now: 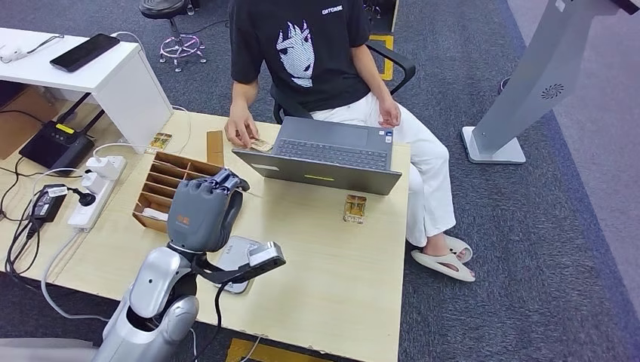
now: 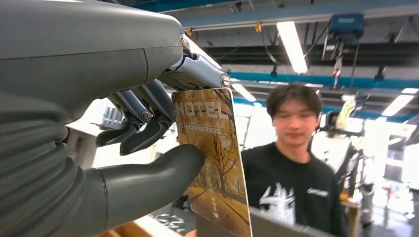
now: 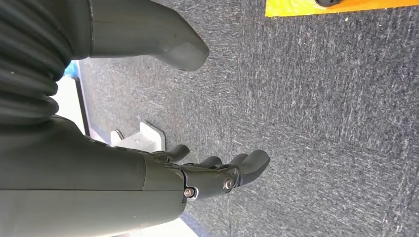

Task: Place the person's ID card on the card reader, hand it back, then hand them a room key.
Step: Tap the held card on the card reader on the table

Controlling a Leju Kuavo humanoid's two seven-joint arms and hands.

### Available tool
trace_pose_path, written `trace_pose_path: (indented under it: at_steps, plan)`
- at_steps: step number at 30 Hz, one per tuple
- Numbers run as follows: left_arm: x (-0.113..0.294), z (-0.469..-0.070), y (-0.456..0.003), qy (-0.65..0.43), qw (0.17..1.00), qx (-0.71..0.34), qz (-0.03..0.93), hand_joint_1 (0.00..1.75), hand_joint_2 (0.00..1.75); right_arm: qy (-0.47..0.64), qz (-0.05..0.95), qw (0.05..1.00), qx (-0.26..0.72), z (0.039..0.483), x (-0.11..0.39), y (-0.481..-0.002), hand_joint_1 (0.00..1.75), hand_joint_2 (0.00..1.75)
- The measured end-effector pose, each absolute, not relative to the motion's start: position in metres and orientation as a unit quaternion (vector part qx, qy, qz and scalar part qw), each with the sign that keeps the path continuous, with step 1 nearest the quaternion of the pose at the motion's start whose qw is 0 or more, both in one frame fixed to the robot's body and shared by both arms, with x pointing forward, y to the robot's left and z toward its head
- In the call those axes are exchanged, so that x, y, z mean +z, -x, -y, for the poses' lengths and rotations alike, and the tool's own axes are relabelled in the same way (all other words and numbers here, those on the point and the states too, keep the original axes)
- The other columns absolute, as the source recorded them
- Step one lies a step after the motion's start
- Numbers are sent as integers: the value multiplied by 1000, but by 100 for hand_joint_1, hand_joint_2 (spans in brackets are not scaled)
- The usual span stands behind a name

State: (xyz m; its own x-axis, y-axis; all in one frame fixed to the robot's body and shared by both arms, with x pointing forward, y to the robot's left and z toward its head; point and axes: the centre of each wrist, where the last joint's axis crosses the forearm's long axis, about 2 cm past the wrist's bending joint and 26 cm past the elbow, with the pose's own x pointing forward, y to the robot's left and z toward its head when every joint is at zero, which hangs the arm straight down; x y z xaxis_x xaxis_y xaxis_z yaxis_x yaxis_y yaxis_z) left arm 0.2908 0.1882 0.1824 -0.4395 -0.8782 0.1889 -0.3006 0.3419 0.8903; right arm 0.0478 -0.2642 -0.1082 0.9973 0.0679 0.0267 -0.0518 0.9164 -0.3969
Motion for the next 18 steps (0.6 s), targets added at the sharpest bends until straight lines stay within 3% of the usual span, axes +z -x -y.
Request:
trace_pose_path:
  at_steps: [18]
  plan:
    - [140, -191, -298, -423, 383, -480, 667, 175, 175, 200, 22, 979, 44, 261, -108, -48, 0, 175]
